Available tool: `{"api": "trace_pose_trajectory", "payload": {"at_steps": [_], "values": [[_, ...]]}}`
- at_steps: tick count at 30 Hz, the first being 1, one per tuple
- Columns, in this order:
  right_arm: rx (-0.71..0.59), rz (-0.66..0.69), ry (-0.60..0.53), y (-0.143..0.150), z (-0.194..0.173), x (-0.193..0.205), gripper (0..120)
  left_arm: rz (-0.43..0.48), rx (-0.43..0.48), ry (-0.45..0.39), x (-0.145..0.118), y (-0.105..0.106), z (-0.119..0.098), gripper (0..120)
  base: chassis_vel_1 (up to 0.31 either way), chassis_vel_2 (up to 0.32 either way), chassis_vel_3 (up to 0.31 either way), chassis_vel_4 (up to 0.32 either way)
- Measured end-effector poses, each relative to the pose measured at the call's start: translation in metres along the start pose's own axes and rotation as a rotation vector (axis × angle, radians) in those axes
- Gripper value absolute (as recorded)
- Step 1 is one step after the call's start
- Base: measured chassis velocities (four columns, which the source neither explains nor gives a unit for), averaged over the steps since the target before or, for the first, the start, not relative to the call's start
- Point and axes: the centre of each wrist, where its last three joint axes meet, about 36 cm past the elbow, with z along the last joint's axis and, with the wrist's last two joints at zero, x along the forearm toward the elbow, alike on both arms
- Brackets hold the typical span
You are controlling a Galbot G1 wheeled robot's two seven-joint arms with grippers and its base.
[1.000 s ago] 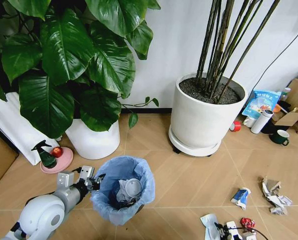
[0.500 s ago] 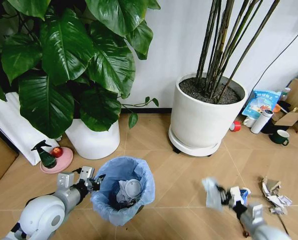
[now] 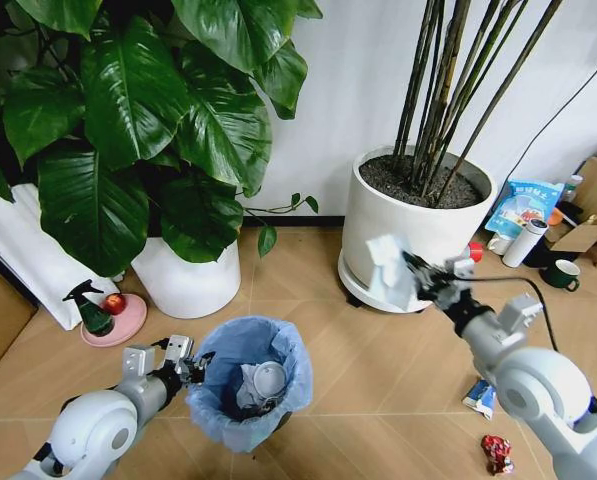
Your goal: Pick up the trash bin and place the garbage on the floor into it.
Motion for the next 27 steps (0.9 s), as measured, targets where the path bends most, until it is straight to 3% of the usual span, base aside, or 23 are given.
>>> {"api": "trace_pose_trajectory", "payload": {"at_steps": [9, 21, 27], "values": [[-0.033, -0.205, 0.017, 0.032, -0.028, -0.026, 0, 0.006, 0.004, 0.001, -0.006, 0.000, -0.007, 0, 0.000, 0.000, 0.000, 0.000], [-0.106, -0.382, 0.097, 0.089, 0.004, -0.058, 0, 0.028, 0.014, 0.012, -0.013, -0.004, -0.008, 0, 0.000, 0.000, 0.000, 0.000], [-0.100, -0.399, 0.122, 0.099, 0.020, -0.070, 0, 0.025, 0.017, 0.006, -0.013, -0.003, -0.012, 0, 0.000, 0.000, 0.000, 0.000]]}}
